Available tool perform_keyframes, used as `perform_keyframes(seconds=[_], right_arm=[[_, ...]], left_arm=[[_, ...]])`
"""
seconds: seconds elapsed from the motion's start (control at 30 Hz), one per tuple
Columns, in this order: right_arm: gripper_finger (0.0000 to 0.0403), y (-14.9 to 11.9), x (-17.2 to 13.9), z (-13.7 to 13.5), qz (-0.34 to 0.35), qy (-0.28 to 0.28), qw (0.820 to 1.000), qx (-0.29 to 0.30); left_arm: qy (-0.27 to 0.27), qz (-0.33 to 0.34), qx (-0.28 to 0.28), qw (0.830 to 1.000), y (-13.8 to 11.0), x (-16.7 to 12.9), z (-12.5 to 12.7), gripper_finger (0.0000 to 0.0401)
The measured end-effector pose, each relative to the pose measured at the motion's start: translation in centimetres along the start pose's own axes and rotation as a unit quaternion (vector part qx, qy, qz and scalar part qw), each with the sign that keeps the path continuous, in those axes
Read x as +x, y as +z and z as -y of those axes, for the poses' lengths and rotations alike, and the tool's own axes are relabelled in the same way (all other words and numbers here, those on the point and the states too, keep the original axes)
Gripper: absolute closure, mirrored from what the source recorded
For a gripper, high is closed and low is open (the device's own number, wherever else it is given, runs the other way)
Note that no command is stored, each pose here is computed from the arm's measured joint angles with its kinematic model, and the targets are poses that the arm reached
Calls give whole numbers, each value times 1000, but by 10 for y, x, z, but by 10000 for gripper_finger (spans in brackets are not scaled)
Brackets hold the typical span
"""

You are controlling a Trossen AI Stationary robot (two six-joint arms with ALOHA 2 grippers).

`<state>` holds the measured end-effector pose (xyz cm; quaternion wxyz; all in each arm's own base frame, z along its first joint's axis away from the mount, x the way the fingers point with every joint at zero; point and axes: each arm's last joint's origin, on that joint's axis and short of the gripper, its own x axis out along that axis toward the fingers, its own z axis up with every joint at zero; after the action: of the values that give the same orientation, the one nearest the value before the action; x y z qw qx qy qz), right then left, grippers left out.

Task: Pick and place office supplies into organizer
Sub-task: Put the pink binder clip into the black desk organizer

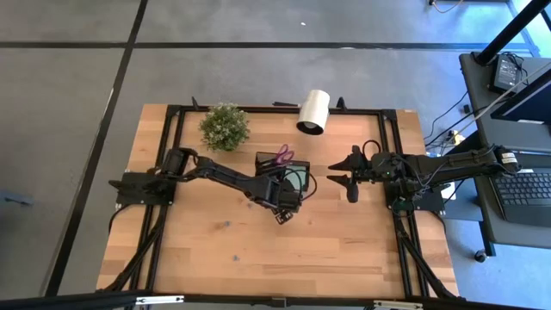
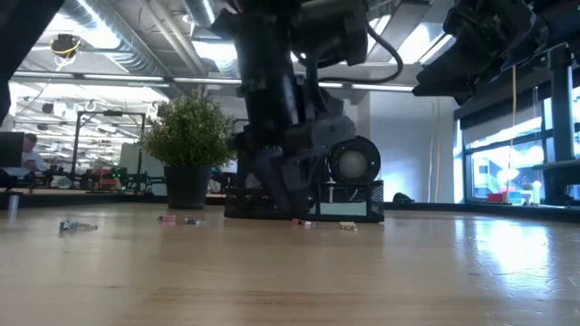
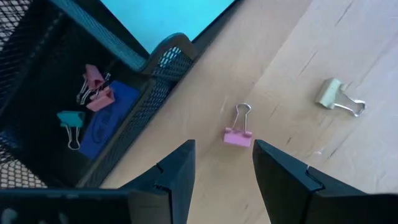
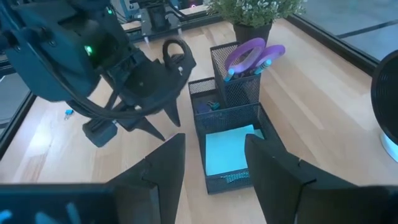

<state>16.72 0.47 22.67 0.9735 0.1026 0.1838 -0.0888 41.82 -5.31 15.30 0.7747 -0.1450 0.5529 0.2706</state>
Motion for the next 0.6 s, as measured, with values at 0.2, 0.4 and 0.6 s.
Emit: perform_keyframes(seconds=[0.2,0.4,0.6], right_arm=[[232,0,0,0,1,0,1000,1],[232,0,0,0,1,0,1000,1],[232,0,0,0,1,0,1000,1]], left_arm=[[-13,-5,-5,1000,1,9,2,246],[-13,-1,-14,1000,3,10,1,246],[-12,-2,-19,1000,7,12,-4,246]])
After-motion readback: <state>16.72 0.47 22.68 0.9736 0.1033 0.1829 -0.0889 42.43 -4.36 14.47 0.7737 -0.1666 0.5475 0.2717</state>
